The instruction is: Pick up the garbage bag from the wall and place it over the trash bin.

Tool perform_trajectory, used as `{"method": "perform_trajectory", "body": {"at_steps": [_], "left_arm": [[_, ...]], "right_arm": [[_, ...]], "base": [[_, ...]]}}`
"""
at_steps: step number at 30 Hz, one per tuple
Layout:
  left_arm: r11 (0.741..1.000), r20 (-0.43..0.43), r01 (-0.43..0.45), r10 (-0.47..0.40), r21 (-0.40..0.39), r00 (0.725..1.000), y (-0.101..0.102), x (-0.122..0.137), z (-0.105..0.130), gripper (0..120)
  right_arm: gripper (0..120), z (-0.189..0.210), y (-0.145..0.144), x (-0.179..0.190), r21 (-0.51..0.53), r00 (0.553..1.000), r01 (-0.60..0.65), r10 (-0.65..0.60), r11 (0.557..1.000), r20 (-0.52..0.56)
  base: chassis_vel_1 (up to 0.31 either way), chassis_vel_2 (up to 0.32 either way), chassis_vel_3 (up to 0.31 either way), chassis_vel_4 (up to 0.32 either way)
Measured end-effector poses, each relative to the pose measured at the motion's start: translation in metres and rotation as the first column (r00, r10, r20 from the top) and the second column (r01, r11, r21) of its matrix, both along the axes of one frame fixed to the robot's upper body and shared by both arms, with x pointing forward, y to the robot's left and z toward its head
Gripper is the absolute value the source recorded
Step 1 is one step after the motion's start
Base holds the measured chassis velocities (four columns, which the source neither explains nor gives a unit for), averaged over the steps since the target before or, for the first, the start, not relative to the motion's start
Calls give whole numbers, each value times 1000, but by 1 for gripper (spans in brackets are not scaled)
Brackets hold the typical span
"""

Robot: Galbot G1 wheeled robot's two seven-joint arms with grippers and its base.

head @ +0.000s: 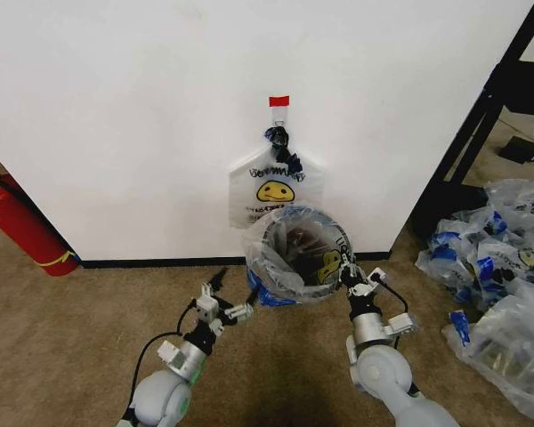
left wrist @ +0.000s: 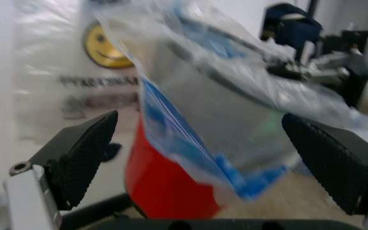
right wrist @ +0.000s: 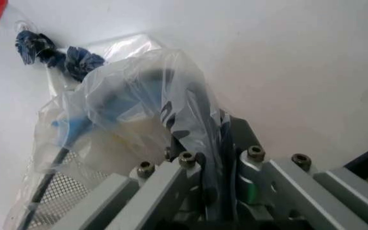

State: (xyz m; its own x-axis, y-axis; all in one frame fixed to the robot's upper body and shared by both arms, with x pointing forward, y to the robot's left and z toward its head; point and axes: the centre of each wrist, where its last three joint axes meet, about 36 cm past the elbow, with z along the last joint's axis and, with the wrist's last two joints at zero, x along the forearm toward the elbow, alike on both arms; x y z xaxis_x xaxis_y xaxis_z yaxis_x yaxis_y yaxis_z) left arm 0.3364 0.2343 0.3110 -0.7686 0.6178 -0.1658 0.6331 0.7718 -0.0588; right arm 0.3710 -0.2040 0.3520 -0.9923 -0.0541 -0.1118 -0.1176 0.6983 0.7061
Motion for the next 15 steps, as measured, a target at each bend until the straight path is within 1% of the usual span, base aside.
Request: {"method": "perform_trajectory", "body": {"at_steps": [3, 4, 7, 8, 13, 14, 15], "left_arm": [[999, 0, -33, 33, 29, 999, -5, 1, -3, 100], [997, 5, -65, 65, 36, 998, -10, 3, -2, 100], [990, 18, -136, 136, 47, 991, -17, 7, 4, 87], [990, 18, -136, 136, 47, 991, -17, 7, 4, 87], [981, 15, -186, 185, 53, 983, -15, 11, 7, 65], [979, 13, -195, 194, 54, 981, -14, 11, 7, 62], [979, 13, -195, 194, 54, 981, -14, 11, 7, 62]], "right_arm": [[2, 1, 1, -3, 5, 1000, -2, 2, 1000, -2], [2, 1, 2, -4, 8, 1000, -5, 5, 1000, -2], [2, 3, 4, -9, 13, 1000, -15, 15, 1000, 1], [2, 3, 4, -9, 13, 1000, -15, 15, 1000, 1], [2, 4, 5, -12, 13, 1000, -21, 21, 1000, 4], [2, 5, 5, -12, 13, 1000, -22, 22, 1000, 5], [2, 5, 5, -12, 13, 1000, -22, 22, 1000, 5]], "base": [[0, 0, 0, 0], [0, 0, 0, 0], [0, 0, 0, 0], [0, 0, 0, 0], [0, 0, 0, 0], [0, 0, 0, 0], [0, 0, 0, 0]]}}
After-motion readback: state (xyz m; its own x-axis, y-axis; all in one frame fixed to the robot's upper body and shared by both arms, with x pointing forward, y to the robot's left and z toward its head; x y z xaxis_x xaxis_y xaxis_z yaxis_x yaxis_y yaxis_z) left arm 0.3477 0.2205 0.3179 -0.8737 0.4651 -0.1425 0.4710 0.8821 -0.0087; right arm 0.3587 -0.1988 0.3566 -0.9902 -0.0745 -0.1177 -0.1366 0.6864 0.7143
